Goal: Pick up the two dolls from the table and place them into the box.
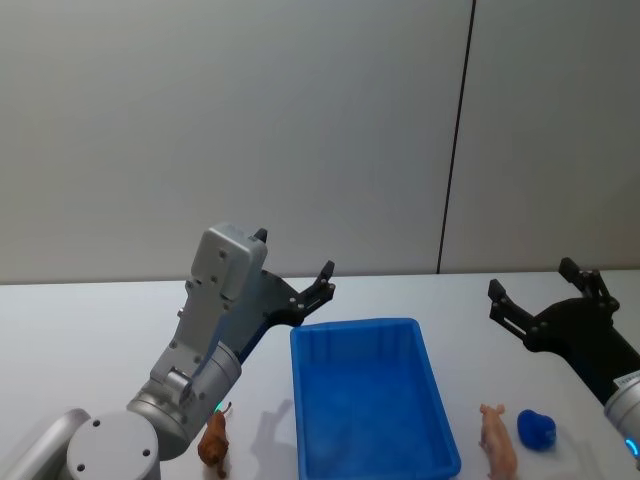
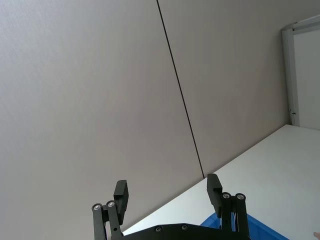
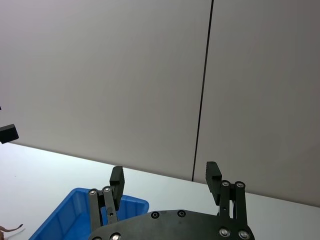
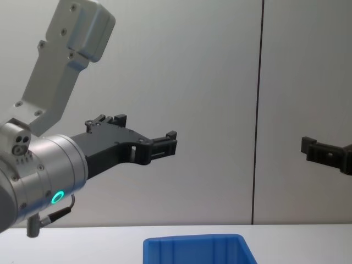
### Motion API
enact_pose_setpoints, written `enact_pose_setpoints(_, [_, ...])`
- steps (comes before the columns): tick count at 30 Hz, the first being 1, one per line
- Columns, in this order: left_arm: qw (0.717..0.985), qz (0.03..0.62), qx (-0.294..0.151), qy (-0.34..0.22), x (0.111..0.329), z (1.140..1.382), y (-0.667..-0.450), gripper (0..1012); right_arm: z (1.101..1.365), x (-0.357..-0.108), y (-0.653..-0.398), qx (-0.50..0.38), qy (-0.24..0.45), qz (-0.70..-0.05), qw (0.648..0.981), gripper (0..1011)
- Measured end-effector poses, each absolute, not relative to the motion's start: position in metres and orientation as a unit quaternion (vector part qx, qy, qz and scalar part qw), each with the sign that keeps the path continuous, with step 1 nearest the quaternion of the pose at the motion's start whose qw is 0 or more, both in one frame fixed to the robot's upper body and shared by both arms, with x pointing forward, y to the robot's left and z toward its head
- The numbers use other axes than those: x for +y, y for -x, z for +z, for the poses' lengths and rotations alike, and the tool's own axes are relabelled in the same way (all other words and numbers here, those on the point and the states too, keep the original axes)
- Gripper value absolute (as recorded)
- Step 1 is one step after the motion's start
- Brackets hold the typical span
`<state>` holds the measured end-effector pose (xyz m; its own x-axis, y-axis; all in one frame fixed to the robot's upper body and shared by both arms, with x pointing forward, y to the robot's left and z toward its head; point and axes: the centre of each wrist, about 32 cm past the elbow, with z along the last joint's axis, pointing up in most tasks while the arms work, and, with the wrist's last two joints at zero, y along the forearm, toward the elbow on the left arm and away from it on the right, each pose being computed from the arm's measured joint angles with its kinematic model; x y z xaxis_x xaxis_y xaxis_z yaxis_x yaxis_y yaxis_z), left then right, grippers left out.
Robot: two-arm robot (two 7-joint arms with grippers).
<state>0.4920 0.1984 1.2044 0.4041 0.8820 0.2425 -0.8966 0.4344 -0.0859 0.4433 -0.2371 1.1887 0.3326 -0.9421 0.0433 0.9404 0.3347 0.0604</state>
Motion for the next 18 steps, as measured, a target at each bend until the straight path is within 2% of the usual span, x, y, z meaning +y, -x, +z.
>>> enact_pose_setpoints(18, [0.837,0.531,-0.126,-0.029,0.1984,1.2044,-0.492,999,1.1887,-0.2371,-0.4433,-0.035,-0.012,-0.577,0.816,1001])
